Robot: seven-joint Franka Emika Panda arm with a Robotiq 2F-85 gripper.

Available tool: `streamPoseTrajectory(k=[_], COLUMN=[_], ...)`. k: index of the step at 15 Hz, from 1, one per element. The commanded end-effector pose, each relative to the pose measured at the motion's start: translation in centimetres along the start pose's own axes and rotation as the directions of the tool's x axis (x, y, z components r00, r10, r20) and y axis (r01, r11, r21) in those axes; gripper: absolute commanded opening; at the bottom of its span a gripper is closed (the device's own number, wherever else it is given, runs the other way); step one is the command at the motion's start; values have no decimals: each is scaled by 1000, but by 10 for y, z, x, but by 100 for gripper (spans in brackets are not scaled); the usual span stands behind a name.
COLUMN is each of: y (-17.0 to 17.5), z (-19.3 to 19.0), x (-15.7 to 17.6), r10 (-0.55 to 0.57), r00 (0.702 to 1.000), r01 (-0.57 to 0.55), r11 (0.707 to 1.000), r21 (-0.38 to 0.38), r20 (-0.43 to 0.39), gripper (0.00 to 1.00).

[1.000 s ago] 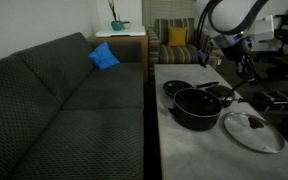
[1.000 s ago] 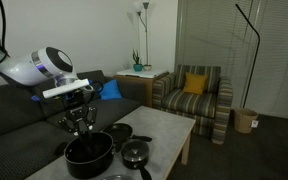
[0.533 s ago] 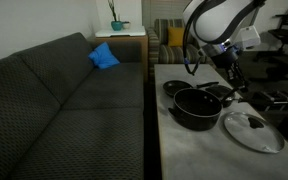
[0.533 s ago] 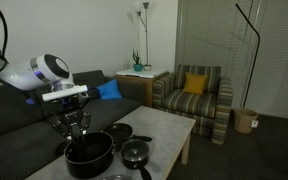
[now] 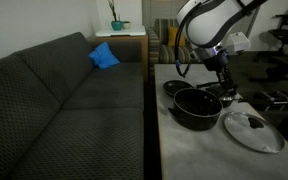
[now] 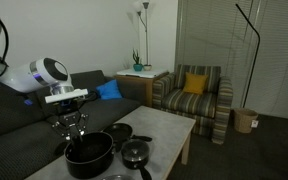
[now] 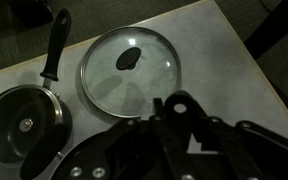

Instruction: Use the big spoon to stir the big pot

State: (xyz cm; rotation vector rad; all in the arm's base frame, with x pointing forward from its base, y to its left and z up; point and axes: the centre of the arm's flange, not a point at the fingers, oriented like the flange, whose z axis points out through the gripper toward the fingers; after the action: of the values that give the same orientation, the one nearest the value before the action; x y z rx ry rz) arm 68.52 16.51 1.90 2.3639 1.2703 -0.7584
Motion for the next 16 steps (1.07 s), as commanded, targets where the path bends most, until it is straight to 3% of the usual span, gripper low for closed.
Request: streamPoseTrajectory(k=[1,9,16], y=[7,-6,20], z=[-1,-18,-29], x=[13,37,50], r10=[-41,-97,-47], r00=[999,995,997], r01=[41,96,39], r11=[999,995,990], r21=[10,-33,-136], r20=[-28,-27,-55], gripper=[7,7,7])
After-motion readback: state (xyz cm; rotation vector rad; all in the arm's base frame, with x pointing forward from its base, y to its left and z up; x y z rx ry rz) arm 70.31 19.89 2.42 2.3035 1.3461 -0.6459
